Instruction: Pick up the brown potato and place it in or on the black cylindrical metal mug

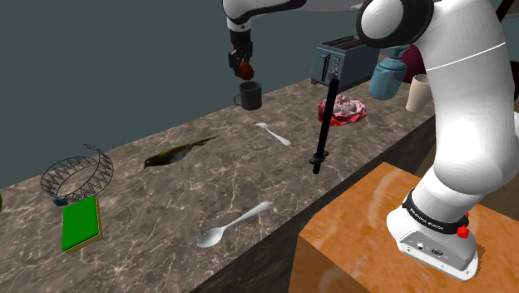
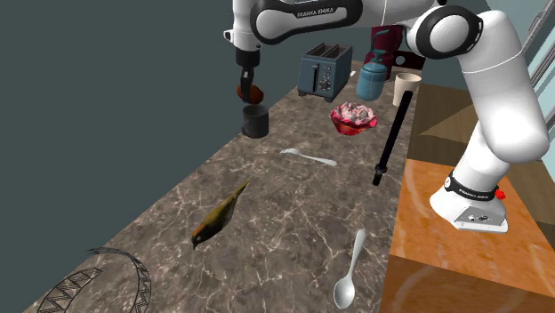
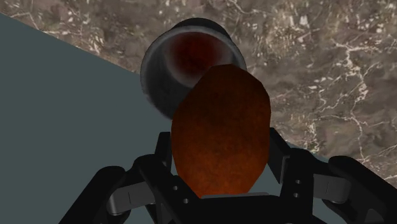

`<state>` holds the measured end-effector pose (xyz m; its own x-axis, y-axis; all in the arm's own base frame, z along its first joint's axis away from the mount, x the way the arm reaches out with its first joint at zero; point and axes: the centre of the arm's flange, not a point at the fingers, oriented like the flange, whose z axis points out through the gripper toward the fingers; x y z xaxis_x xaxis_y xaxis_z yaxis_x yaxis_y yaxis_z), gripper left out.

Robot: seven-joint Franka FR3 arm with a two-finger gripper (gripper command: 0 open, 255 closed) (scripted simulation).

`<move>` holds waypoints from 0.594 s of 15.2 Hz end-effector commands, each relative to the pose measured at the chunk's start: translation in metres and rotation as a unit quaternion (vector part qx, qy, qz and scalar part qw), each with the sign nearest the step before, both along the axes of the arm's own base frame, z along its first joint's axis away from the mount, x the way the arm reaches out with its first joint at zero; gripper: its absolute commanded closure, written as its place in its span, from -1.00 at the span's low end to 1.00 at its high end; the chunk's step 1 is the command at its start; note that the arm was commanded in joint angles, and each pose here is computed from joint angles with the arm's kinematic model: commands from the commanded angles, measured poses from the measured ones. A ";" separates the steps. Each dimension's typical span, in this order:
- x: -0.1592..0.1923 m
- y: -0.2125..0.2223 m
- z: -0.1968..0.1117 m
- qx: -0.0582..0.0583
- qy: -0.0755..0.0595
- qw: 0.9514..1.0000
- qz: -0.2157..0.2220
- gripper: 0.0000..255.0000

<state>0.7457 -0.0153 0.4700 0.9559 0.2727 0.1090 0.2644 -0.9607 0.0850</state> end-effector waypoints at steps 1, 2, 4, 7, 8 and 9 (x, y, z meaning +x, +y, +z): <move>-0.001 0.001 -0.011 0.000 0.000 1.000 0.000 1.00; -0.001 0.001 -0.016 0.000 0.000 1.000 0.000 1.00; -0.001 0.001 -0.027 0.000 0.000 1.000 0.000 1.00; -0.001 0.001 -0.039 0.000 0.000 1.000 0.000 1.00; -0.001 0.001 -0.039 0.000 0.000 1.000 0.000 1.00; -0.001 0.001 -0.039 0.000 0.000 1.000 0.000 1.00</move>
